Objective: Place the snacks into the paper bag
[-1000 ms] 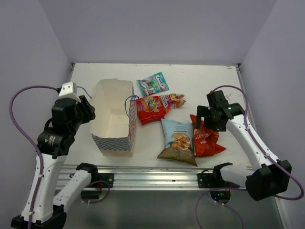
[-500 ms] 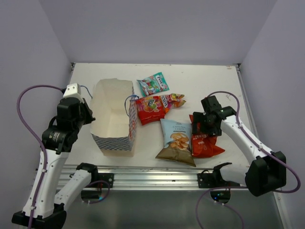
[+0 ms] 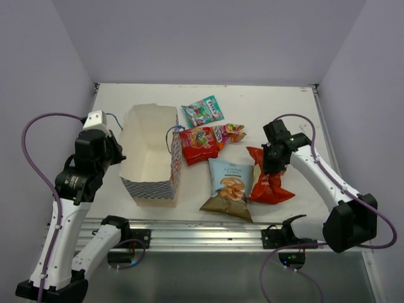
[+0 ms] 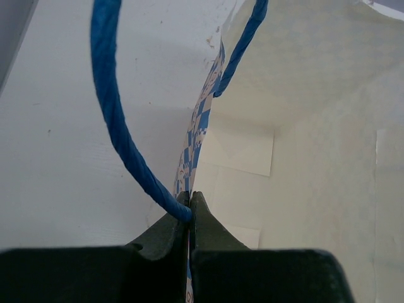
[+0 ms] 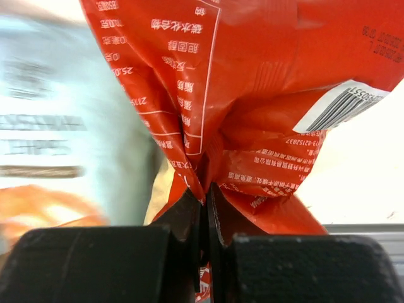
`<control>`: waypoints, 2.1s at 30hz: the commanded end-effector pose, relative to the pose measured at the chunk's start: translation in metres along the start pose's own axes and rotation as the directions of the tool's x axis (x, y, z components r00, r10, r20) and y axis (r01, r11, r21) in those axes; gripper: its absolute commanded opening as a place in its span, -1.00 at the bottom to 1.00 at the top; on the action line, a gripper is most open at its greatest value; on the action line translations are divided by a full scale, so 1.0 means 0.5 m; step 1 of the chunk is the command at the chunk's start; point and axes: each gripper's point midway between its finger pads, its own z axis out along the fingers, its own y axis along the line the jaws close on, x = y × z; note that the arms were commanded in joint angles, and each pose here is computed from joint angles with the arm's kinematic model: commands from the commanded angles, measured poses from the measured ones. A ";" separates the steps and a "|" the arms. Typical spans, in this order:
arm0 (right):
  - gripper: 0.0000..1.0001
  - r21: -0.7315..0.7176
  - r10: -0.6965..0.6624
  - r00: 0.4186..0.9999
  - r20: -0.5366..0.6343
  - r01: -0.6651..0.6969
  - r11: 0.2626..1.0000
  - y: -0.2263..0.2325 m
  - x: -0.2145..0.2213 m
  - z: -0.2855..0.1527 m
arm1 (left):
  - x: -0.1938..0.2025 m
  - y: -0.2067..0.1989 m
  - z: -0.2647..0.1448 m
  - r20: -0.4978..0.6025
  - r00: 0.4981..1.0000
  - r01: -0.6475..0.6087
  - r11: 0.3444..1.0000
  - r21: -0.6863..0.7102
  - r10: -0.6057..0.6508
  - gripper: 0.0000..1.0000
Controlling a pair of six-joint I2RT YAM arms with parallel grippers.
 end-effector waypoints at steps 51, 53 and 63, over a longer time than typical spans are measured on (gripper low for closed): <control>0.98 -0.404 -0.075 0.746 0.661 0.439 0.802 0.433 -0.161 -0.469 | -0.018 -0.006 -0.008 0.060 0.998 -0.005 1.000 0.029 0.003 -1.00; 0.98 -0.336 -0.091 0.775 0.626 0.373 0.865 0.355 -0.127 -0.418 | -0.015 -0.007 -0.007 0.055 0.998 -0.009 0.999 0.031 0.007 -1.00; 0.98 -0.159 -0.283 0.915 0.286 0.337 0.928 0.234 0.077 -0.066 | -0.015 -0.008 -0.013 0.046 0.999 -0.032 0.999 0.040 0.030 -1.00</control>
